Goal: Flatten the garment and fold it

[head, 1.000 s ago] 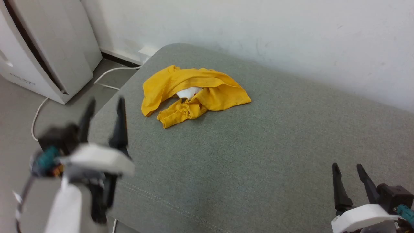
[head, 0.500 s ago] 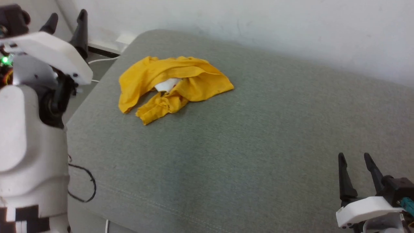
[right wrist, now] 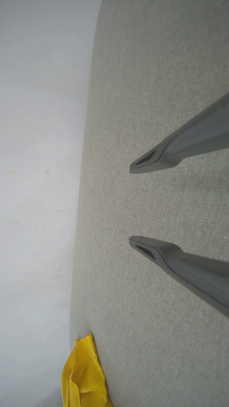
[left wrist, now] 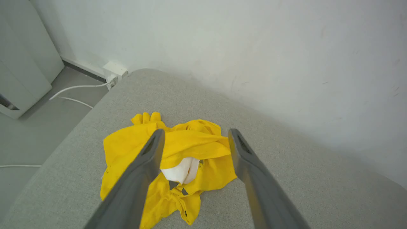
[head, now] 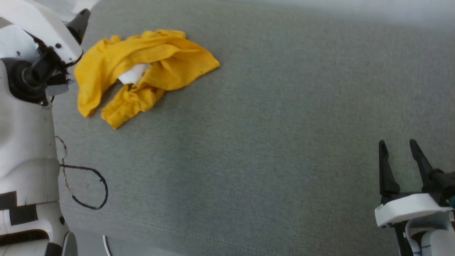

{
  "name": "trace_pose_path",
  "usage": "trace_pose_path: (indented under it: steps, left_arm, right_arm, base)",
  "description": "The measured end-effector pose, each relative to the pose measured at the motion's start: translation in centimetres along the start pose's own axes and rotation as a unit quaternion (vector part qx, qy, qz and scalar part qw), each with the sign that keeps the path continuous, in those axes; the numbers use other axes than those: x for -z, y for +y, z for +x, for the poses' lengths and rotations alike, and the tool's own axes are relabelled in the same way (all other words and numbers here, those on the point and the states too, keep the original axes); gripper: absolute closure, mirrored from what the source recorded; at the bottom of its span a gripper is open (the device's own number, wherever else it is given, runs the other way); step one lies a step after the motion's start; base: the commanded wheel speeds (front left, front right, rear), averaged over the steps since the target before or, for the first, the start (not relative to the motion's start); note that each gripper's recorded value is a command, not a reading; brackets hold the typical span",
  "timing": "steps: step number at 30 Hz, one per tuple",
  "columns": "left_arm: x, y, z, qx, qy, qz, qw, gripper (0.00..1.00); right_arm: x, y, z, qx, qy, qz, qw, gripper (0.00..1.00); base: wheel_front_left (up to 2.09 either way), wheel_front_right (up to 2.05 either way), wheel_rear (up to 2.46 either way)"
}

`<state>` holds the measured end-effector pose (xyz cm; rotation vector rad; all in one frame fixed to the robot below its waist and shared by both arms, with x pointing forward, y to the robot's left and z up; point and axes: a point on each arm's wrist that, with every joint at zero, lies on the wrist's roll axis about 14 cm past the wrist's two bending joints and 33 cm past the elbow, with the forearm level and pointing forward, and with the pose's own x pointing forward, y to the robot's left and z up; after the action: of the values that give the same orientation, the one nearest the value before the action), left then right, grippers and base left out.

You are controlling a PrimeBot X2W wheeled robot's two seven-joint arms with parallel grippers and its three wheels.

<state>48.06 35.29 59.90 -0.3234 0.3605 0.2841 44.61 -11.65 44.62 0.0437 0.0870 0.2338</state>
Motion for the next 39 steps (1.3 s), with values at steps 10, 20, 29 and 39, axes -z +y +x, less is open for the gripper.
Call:
trace_pose_path:
  steps: [10,20,29,39]
  left_arm:
    - [10.3,-1.3,6.0,-0.03,0.199,-0.005,0.98,0.0]
    - [16.4,0.0,8.9,-0.085,0.265,0.007,0.96,0.0]
    - [18.4,1.7,11.0,-0.128,0.249,0.045,0.959,1.0]
    - [17.3,1.1,10.7,-0.109,0.232,0.041,0.966,1.0]
  right_arm:
    - [3.3,-3.4,0.5,0.043,0.036,-0.002,0.998,0.0]
    - [5.8,-5.1,0.9,0.062,0.065,-0.009,0.996,0.0]
    - [6.5,-6.0,1.4,0.071,0.073,-0.018,0.995,0.0]
    - [5.7,-6.2,1.0,0.075,0.068,-0.018,0.995,0.0]
  base:
    - [0.0,0.0,0.0]
    - [0.0,0.0,0.0]
    - [0.0,0.0,0.0]
    - [0.0,0.0,0.0]
